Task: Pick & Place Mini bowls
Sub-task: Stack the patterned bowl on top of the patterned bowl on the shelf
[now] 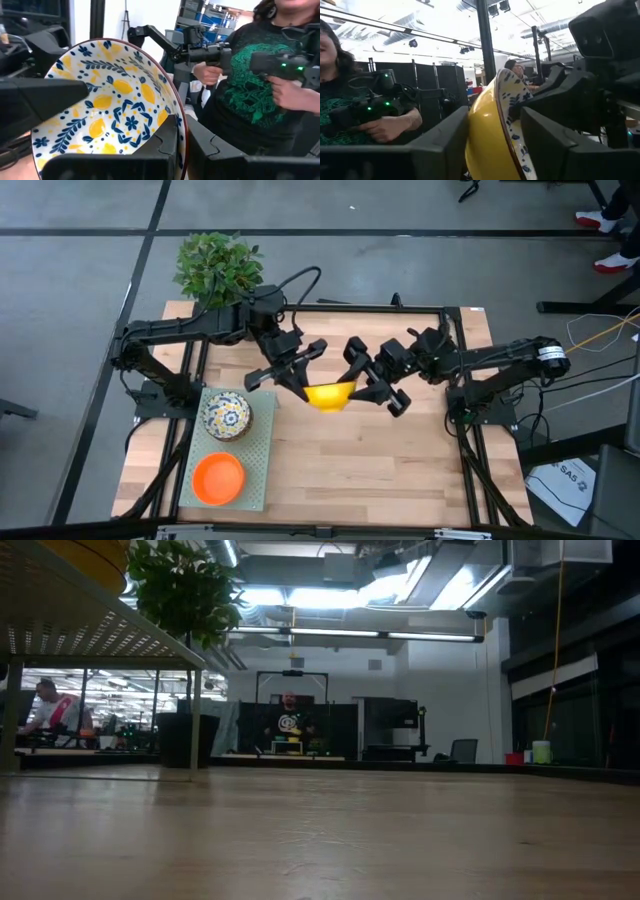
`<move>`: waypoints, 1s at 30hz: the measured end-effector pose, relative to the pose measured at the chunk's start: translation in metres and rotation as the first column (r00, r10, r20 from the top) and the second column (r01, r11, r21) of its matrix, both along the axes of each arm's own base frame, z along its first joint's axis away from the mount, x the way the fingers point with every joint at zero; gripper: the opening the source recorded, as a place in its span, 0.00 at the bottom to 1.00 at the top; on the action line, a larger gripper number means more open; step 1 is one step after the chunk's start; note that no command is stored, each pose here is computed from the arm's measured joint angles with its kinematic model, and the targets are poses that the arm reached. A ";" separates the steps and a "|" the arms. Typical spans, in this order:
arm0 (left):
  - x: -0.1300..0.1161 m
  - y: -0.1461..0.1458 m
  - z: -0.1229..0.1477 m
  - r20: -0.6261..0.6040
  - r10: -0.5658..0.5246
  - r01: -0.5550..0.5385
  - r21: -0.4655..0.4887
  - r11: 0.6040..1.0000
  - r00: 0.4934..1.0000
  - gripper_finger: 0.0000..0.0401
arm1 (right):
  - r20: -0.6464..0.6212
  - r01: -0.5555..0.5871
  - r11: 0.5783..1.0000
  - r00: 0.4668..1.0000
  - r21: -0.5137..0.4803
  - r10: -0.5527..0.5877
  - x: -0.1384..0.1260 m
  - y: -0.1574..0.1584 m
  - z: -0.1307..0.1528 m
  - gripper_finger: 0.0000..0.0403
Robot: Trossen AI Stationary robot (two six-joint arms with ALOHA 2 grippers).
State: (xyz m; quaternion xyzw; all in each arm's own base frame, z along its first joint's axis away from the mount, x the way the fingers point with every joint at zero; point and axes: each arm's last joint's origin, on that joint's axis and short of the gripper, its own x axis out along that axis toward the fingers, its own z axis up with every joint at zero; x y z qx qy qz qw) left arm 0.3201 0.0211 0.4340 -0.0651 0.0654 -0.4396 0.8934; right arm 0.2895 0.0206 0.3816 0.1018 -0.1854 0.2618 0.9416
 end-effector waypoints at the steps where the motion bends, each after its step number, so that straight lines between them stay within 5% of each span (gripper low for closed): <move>1: 0.000 0.000 0.000 0.001 0.006 -0.006 0.001 1.000 1.000 0.02 | -0.001 0.002 1.000 1.000 0.000 -0.002 0.000 0.000 0.000 0.47; 10: -0.004 0.001 0.001 -0.004 0.051 -0.051 0.019 0.999 0.999 0.02 | -0.040 0.008 0.999 0.999 0.040 -0.007 0.001 -0.009 -0.002 0.63; 30: -0.045 -0.008 0.006 -0.090 0.267 -0.249 0.171 0.953 0.960 0.02 | -0.219 0.075 0.996 0.974 0.057 -0.061 -0.003 -0.025 -0.009 0.61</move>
